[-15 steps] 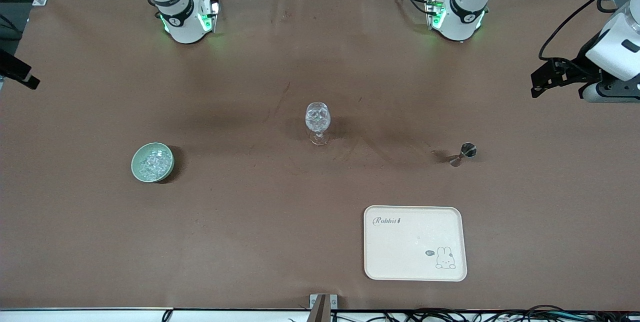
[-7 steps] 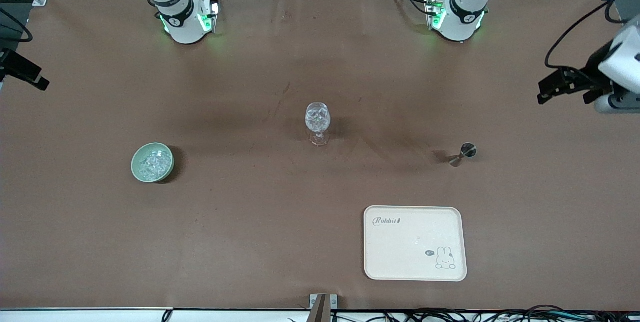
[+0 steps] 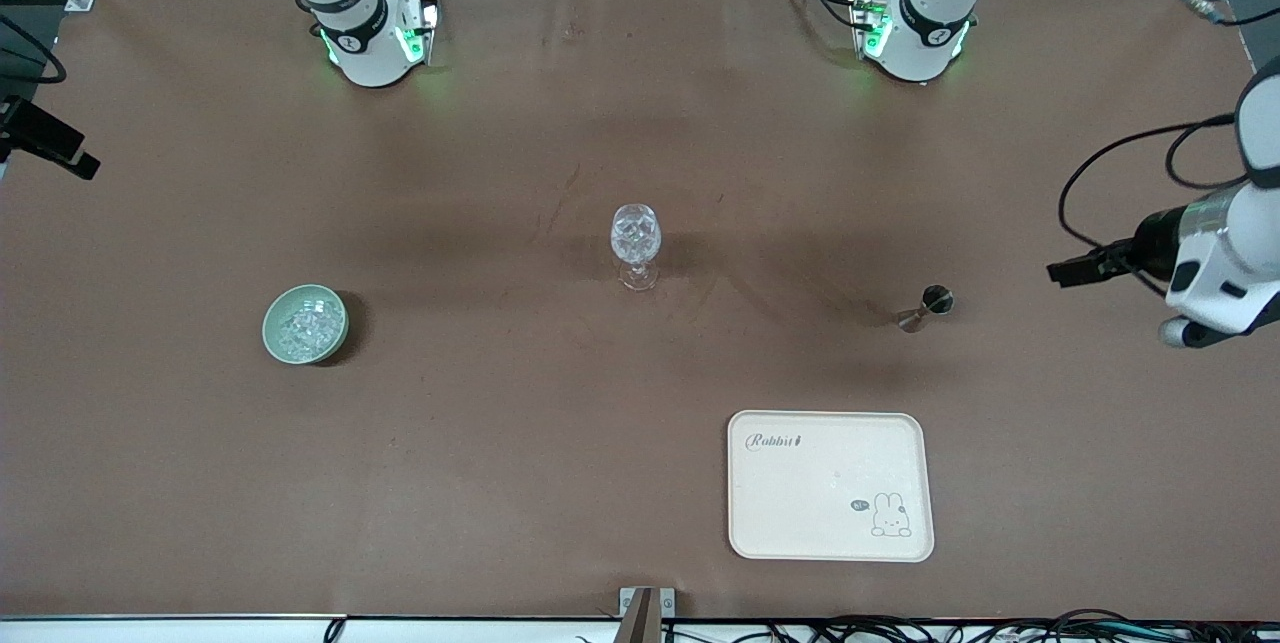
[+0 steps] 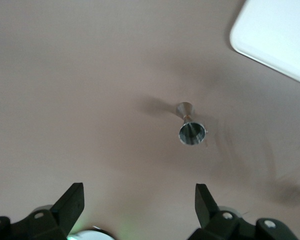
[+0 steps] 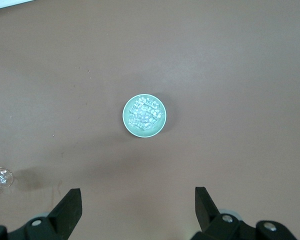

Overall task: Pour wine and add ice with both arms
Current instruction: 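Reach the left gripper toward the upright metal jigger, then grasp the jigger with the left gripper while the right gripper reaches the ice bowl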

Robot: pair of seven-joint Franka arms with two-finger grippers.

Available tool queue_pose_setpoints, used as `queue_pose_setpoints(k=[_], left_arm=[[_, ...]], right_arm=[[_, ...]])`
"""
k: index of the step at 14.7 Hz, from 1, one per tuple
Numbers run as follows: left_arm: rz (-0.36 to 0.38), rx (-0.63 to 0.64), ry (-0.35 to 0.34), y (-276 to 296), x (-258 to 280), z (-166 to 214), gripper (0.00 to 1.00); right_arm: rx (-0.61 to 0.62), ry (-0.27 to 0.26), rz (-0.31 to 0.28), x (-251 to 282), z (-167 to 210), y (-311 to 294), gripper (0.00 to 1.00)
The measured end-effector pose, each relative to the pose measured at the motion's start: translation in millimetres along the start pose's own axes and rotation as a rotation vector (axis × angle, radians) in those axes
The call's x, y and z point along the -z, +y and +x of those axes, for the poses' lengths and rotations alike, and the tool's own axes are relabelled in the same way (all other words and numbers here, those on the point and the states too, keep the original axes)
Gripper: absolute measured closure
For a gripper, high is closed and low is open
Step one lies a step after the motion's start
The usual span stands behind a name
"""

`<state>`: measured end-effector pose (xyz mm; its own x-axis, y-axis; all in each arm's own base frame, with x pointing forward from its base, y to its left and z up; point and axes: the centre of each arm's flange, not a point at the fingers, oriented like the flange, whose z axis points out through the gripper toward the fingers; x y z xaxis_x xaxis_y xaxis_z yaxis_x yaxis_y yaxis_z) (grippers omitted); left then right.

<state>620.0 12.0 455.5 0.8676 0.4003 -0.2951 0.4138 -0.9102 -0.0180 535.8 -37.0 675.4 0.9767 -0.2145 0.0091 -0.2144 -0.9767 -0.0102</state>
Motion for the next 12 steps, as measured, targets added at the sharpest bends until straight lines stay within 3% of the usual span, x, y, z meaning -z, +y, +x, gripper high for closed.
queue_pose_setpoints(k=[3, 6, 8, 12], left_arm=[[-0.121, 0.172, -0.162, -24.2, -55.9, 40.2, 0.06], [-0.238, 0.295, -0.327, -61.6, -122.2, 79.6, 0.07], [-0.323, 0.352, -0.431, -73.4, -163.9, 96.1, 0.1], [-0.434, 0.41, -0.573, -68.5, -221.9, 109.7, 0.16]], right_arm=[[0.011, -0.011, -0.002, -35.1, 10.5, -7.2, 0.0], [0.059, -0.033, -0.008, -114.0, 29.6, -12.5, 0.0], [0.076, -0.053, -0.014, -168.9, 39.1, -13.7, 0.0], [0.083, -0.025, -0.018, -259.4, 46.8, -12.9, 0.0]])
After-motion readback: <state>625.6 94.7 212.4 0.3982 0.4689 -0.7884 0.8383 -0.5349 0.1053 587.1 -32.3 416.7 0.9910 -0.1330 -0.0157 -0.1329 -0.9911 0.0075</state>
